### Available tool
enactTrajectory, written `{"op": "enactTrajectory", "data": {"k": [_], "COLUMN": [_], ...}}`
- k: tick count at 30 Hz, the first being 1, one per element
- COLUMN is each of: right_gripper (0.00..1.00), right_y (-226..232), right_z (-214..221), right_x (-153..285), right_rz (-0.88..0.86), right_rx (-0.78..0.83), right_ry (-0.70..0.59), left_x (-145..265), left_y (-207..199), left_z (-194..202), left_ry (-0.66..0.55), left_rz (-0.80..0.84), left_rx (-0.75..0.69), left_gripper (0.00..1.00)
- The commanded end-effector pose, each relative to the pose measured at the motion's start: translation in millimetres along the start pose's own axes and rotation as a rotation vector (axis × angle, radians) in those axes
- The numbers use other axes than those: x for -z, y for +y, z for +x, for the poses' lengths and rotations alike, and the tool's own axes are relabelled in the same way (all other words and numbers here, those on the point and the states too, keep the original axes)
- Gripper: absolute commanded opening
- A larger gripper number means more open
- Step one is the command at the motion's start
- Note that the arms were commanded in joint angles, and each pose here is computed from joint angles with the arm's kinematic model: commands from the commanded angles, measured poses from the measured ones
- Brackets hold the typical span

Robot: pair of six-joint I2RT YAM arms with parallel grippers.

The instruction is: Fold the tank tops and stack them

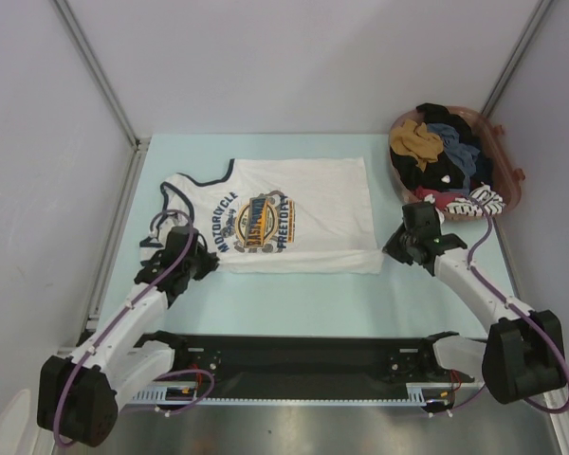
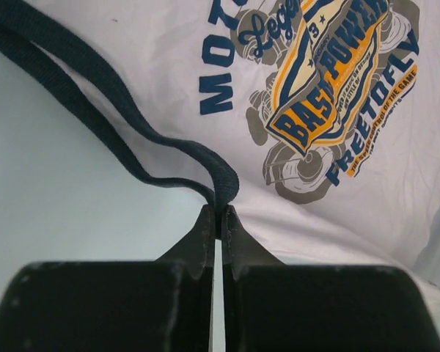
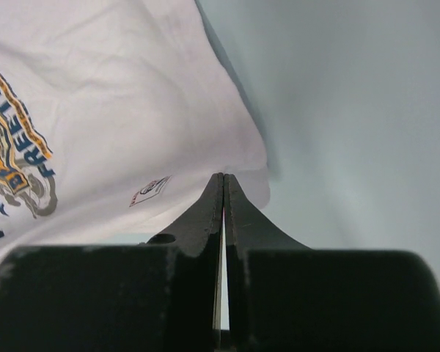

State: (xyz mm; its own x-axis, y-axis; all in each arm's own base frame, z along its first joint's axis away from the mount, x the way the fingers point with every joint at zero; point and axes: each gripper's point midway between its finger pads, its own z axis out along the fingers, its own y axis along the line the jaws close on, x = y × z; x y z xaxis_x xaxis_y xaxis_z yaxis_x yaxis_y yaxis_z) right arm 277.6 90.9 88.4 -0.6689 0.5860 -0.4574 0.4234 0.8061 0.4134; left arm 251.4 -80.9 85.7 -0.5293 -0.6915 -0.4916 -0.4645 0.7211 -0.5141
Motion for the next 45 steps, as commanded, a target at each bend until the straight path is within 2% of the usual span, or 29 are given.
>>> {"op": "enactTrajectory", "data": {"k": [1, 5, 13, 21, 28, 45], "right_gripper": [0.00, 0.00, 0.00, 0.00, 0.00, 0.00], "right_y": [29, 39, 52, 71, 74, 80], "right_z": [-37, -49, -71, -88, -110, -125], "right_x": [-2, -17, -51, -66, -74, -105], "right_rz": [-0.073, -0.080, -0.076, -0.072, -0.022, 0.033], "right_rx": [0.026, 0.027, 0.006, -0.008, -0.012, -0.001], "right_ry": [-0.073, -0.066, -0.054, -0.037, -0.094, -0.089], "left_x": [-1, -13, -29, -57, -79, -113], "left_y": [-27, -30, -37, -51, -61, -68], "left_z": [-30, -40, -77, -83, -88, -97], "left_ry": [-0.087, -0.083, -0.155, -0.113, -0.081, -0.056], "left_rz": [0.041, 0.009, 0.005, -0.007, -0.022, -0.061], "left_rx": [-0.014, -0.019, 0.013, 0.004, -0.003, -0.010], "left_gripper": [0.00, 0.00, 0.00, 0.00, 0.00, 0.00]}}
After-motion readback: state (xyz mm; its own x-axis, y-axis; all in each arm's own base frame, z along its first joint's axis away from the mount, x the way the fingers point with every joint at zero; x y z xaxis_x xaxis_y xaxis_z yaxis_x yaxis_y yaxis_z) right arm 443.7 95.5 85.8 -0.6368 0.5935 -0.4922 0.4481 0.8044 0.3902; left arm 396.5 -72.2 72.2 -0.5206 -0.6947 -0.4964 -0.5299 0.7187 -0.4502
